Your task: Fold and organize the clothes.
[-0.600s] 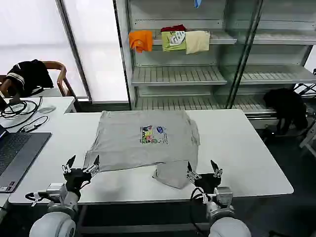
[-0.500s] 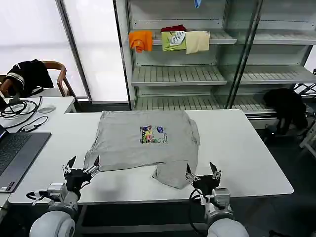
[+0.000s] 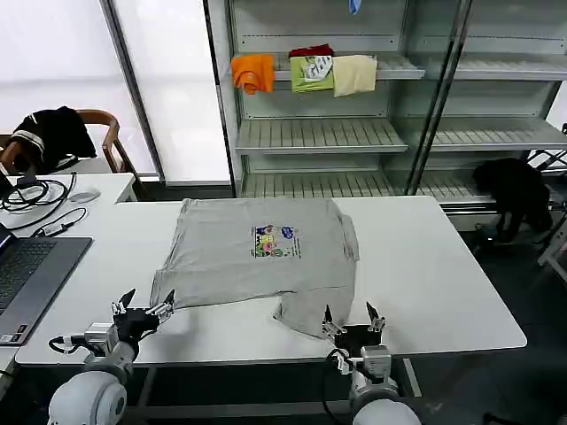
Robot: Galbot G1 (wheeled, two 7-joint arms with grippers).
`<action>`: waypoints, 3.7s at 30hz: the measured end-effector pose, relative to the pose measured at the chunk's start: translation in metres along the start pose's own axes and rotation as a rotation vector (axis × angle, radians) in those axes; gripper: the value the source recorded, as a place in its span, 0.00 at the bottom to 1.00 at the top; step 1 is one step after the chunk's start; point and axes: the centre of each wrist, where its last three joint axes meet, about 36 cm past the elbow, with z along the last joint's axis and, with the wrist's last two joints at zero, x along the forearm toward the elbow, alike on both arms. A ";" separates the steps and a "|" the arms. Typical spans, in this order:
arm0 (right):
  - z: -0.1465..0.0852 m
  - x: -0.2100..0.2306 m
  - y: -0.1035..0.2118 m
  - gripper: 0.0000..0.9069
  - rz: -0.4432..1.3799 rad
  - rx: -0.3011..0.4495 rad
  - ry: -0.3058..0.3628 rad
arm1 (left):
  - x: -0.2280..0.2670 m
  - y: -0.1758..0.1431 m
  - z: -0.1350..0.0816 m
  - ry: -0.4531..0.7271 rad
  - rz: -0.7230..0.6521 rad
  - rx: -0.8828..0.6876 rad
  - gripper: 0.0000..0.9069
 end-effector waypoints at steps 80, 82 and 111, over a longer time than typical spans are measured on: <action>-0.032 -0.039 -0.038 0.00 -0.024 -0.082 -0.234 | 0.001 -0.021 -0.018 -0.134 0.059 0.093 0.01; -0.036 -0.044 -0.039 0.00 -0.026 -0.081 -0.252 | -0.002 -0.022 -0.020 -0.144 0.057 0.098 0.01; -0.095 -0.172 -0.027 0.00 -0.072 -0.093 -0.313 | -0.108 -0.021 -0.054 -0.164 0.009 0.143 0.01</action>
